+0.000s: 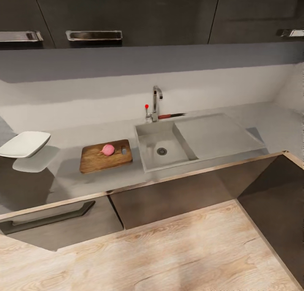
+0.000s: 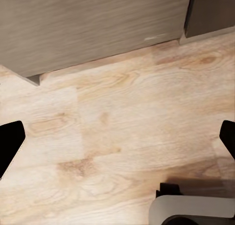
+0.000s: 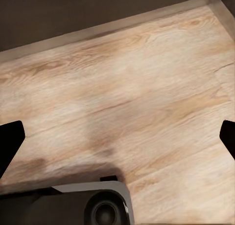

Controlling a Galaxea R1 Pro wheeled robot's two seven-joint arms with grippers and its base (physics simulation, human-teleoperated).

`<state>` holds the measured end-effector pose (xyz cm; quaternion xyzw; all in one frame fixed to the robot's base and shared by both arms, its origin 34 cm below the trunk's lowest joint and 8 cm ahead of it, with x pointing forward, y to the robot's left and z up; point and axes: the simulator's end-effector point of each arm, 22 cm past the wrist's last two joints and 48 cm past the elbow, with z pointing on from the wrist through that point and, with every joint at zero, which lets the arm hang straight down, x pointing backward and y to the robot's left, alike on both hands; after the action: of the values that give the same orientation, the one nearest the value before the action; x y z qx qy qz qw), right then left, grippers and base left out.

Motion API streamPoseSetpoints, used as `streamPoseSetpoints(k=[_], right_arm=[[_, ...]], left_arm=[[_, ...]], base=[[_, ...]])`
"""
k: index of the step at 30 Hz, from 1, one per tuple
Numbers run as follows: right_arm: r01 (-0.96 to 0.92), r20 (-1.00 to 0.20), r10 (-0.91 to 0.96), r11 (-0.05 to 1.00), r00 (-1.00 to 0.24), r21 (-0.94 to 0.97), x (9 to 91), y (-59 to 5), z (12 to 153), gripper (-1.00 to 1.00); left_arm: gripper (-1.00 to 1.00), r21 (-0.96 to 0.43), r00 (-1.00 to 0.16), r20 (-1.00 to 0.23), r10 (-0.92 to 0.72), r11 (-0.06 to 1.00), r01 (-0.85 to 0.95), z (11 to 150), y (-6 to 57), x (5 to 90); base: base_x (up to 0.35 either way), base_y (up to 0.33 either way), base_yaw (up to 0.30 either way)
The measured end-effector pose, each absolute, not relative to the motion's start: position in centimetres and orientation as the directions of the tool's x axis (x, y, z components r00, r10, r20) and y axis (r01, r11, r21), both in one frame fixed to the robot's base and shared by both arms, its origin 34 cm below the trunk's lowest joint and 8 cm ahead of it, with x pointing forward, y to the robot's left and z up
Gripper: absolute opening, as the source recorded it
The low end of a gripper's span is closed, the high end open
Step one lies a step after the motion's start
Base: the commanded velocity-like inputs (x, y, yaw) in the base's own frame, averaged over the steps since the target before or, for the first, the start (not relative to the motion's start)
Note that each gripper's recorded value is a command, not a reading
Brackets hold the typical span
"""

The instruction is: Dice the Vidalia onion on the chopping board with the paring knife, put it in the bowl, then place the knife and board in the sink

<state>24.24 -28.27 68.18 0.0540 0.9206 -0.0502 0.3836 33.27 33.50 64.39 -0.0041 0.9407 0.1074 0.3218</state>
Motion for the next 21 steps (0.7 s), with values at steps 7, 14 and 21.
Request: streamPoseSetpoints(k=[7,14,21], right_arm=[[0.144,-0.715,0.061,0.988,-0.697,-0.056,24.4,-28.5,68.2,1.00],[0.281,-0.605,0.096,0.934,-0.790,-0.219,32.2,-36.1,66.8,1.00],[0.381,-0.676,0.129,0.893,-0.726,-0.239,43.6,-40.5,74.1,1.00]], left_arm=[[1.00,0.197,-0.793,-0.606,0.060,0.977,-0.076,64.4,33.3,33.3],[1.00,0.195,-0.825,-0.563,0.055,0.979,-0.068,63.6,32.9,32.3],[1.00,0.197,-0.851,-0.523,0.052,0.979,-0.061,63.1,32.9,31.5]], base=[[0.000,0.061,-0.042],[0.000,0.004,-0.003],[0.000,0.000,0.000]])
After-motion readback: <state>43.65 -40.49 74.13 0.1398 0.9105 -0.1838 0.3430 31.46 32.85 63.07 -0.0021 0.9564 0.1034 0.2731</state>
